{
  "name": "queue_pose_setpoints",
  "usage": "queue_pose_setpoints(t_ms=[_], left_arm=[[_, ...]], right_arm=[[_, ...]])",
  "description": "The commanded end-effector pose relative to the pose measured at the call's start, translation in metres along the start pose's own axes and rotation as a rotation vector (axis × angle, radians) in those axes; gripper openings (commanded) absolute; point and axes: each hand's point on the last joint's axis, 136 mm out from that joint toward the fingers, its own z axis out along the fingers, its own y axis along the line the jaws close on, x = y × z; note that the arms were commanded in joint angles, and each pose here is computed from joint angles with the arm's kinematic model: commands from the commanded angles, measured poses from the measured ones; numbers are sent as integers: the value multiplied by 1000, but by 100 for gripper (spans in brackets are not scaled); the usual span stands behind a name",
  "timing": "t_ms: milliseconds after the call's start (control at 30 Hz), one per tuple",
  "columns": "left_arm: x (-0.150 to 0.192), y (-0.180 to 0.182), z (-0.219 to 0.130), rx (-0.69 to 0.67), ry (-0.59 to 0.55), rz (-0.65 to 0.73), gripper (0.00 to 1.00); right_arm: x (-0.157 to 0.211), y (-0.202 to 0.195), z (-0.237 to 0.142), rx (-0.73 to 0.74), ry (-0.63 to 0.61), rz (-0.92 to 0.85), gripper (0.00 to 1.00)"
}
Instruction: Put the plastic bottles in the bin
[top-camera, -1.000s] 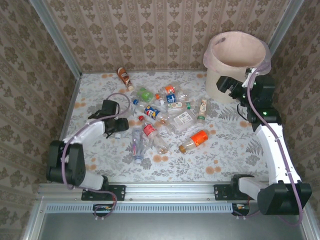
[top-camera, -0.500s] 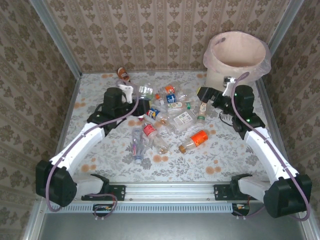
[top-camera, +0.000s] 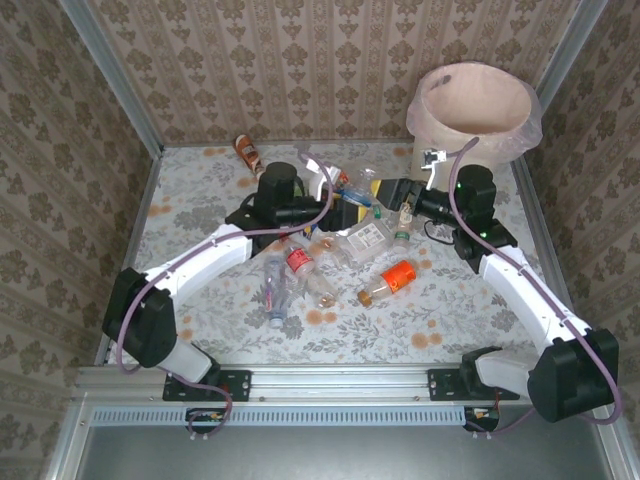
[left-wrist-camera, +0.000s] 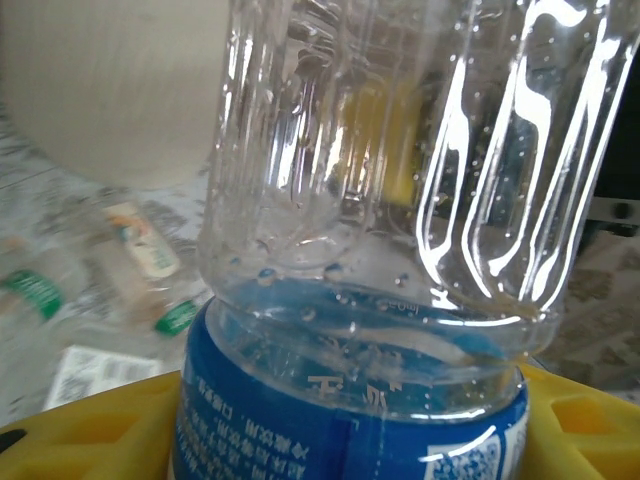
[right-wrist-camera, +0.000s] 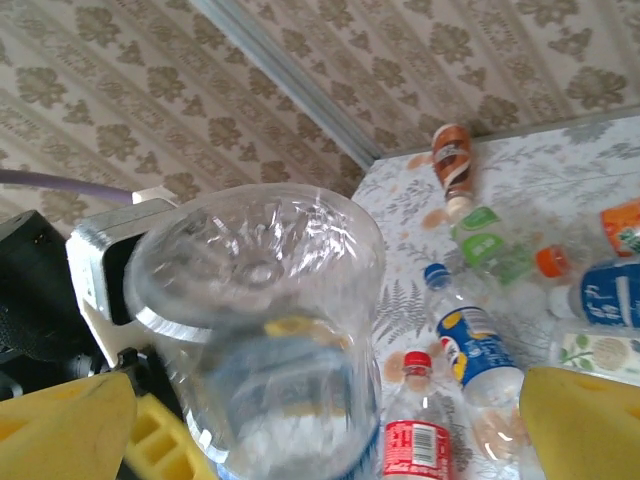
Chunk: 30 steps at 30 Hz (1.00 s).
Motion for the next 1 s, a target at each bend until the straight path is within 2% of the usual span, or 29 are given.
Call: queue_pose_setpoints(t_ms=[0, 300, 767, 833, 867, 967], left_arm=[[-18, -41, 5, 170, -21, 94, 48], [-13, -57, 11, 248, 1, 101, 49], [-15, -42, 15, 168, -27, 84, 49], [-15, -40, 15, 161, -26, 77, 52], [-15, -38, 16, 148, -27, 72, 57], [-15, -31, 16, 118, -22, 57, 60]], right_arm=[[-13, 38, 0, -148, -18, -61, 100], [-18, 49, -2, -213, -57, -77, 99], [-14, 45, -2, -201, -55, -113, 58], [-13, 42, 0, -186, -47, -112, 54], [-12, 40, 1, -177, -38, -110, 53], [-15, 34, 4, -147, -31, -109, 50]])
